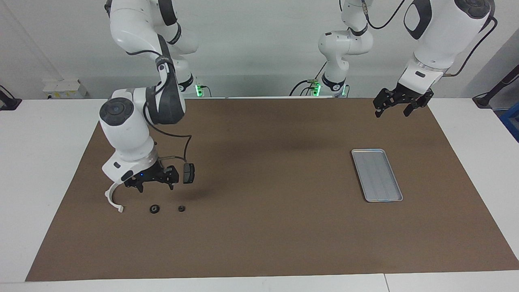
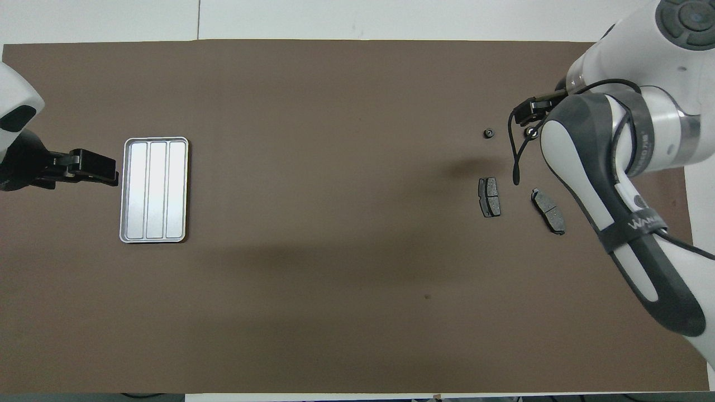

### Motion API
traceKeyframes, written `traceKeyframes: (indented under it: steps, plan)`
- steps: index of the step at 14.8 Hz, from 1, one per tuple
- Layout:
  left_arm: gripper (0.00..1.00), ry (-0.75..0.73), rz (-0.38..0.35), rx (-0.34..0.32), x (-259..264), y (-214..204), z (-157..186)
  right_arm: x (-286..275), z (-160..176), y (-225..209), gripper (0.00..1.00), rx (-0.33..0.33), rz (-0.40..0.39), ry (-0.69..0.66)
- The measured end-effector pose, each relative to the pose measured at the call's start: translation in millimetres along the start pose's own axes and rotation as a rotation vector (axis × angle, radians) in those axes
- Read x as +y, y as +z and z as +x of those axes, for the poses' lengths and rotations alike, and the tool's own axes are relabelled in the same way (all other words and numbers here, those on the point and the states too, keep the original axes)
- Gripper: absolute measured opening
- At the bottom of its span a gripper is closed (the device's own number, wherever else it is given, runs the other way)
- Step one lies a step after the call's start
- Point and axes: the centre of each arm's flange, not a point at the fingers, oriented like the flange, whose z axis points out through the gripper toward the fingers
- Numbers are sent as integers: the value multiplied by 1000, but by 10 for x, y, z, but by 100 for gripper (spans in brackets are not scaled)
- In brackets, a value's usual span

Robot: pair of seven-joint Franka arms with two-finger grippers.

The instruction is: Place bearing gear from tray to pile

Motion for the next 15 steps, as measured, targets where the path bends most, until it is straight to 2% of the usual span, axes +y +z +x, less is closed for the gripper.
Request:
traceKeyframes:
  steps: [4, 7, 11, 15]
  plan:
    - [100, 0, 0, 0, 0, 0, 0, 1, -665, -923, 100, -42, -10, 1]
    - [100, 0, 0, 0, 0, 0, 0, 12, -1026, -1349, 100, -55, 51, 22]
    - [100, 0, 0, 0, 0, 0, 0, 264, -1295, -1553, 100, -93, 88, 38]
    - [100, 0, 0, 0, 0, 0, 0, 270, -1312, -1529, 100, -103, 91, 40]
